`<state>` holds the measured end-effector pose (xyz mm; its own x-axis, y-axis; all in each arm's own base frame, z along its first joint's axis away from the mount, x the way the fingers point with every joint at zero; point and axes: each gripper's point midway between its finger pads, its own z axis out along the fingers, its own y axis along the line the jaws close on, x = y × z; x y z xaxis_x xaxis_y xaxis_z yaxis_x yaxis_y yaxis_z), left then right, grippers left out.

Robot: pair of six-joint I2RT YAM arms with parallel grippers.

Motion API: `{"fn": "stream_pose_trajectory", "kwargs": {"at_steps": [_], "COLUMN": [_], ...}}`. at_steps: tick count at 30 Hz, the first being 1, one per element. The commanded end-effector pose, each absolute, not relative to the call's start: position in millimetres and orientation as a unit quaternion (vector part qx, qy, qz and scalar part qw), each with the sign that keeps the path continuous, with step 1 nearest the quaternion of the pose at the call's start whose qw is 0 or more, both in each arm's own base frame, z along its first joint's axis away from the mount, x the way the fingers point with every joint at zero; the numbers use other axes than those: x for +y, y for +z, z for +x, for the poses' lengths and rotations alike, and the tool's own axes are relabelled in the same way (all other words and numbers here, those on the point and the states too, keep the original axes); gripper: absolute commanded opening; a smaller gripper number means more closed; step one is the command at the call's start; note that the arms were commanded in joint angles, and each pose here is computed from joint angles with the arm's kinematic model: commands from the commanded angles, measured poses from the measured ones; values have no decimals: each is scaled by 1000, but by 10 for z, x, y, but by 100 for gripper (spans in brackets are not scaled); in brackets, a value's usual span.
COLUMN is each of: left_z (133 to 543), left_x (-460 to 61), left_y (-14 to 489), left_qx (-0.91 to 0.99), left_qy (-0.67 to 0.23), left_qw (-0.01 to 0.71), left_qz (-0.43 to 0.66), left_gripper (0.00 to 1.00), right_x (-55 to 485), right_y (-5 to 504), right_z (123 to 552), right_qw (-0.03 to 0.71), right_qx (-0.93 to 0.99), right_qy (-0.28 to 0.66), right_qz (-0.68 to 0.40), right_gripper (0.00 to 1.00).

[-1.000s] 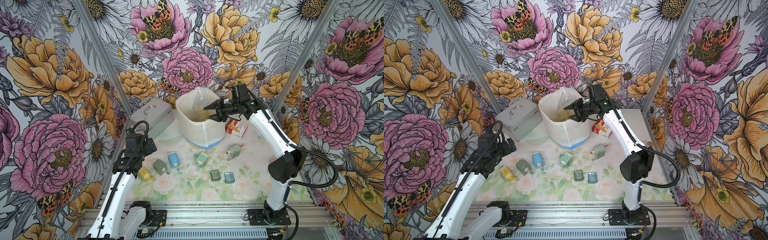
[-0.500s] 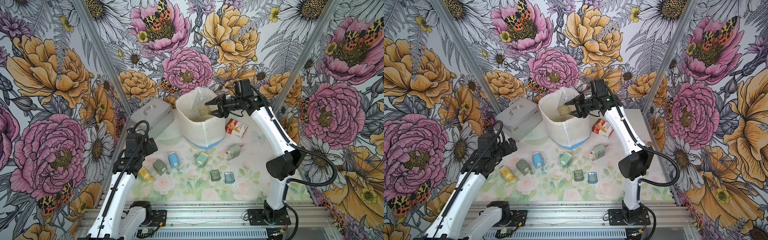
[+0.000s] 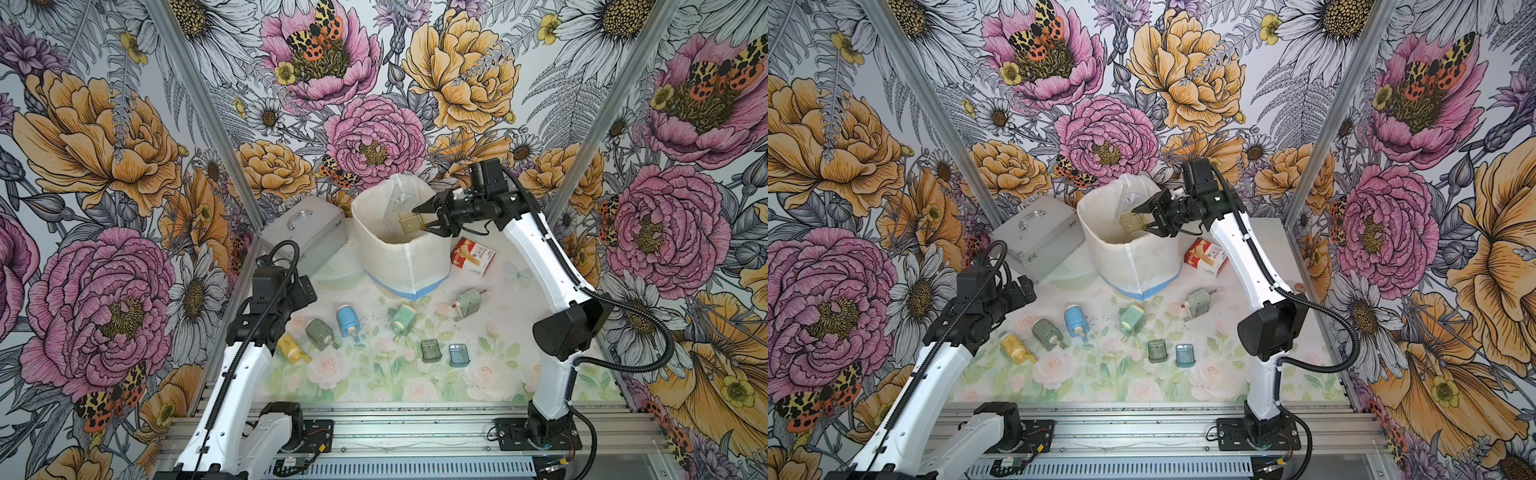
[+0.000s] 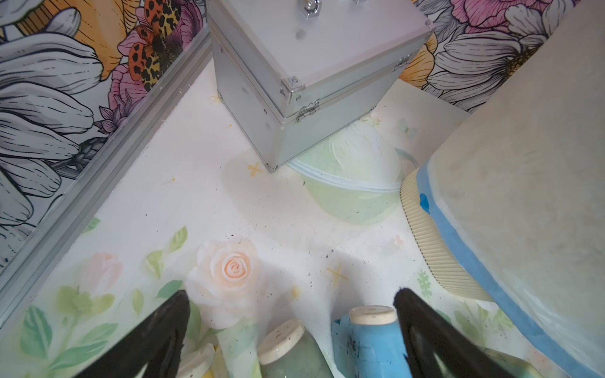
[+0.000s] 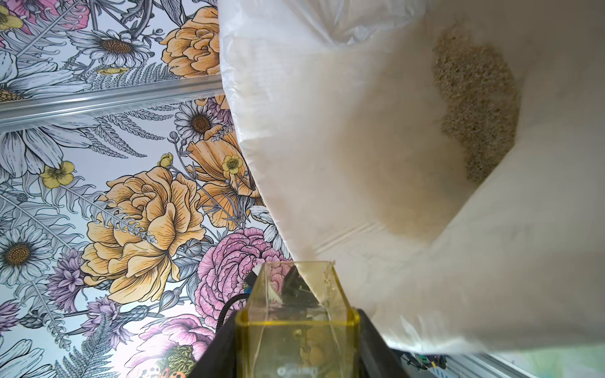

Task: Take out the pencil sharpener tray and clean the shavings
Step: Place the pencil sharpener at the center of the board, then place the container at the center of the board.

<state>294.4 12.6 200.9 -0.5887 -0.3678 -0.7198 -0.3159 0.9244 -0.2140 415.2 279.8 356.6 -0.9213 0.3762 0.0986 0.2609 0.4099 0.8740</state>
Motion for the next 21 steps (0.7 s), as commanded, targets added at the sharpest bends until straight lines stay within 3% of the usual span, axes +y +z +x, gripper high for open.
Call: {"fn": "stream_pose_trajectory", "kwargs": {"at_steps": [1, 14, 21], "left_z": [3003, 2995, 2995], "left_x": [89, 138, 132], "left_y": [2013, 2130, 2278], "left_qx": [888, 866, 848], "left_qy": [-48, -47, -73], "left_qw": [415, 450, 477], "left_qz": [-191, -214, -218], "left_gripper": [99, 99, 99], "right_x": [2687, 2546, 2642], "right_y": [3798, 4055, 4043], "right_z": [4130, 3929, 3785], "right_qw": [132, 313, 368], "right_qx": [844, 863, 854], "right_qy": [500, 397, 366], "right_qz": [140, 8, -40], "right_gripper": [15, 16, 16]}}
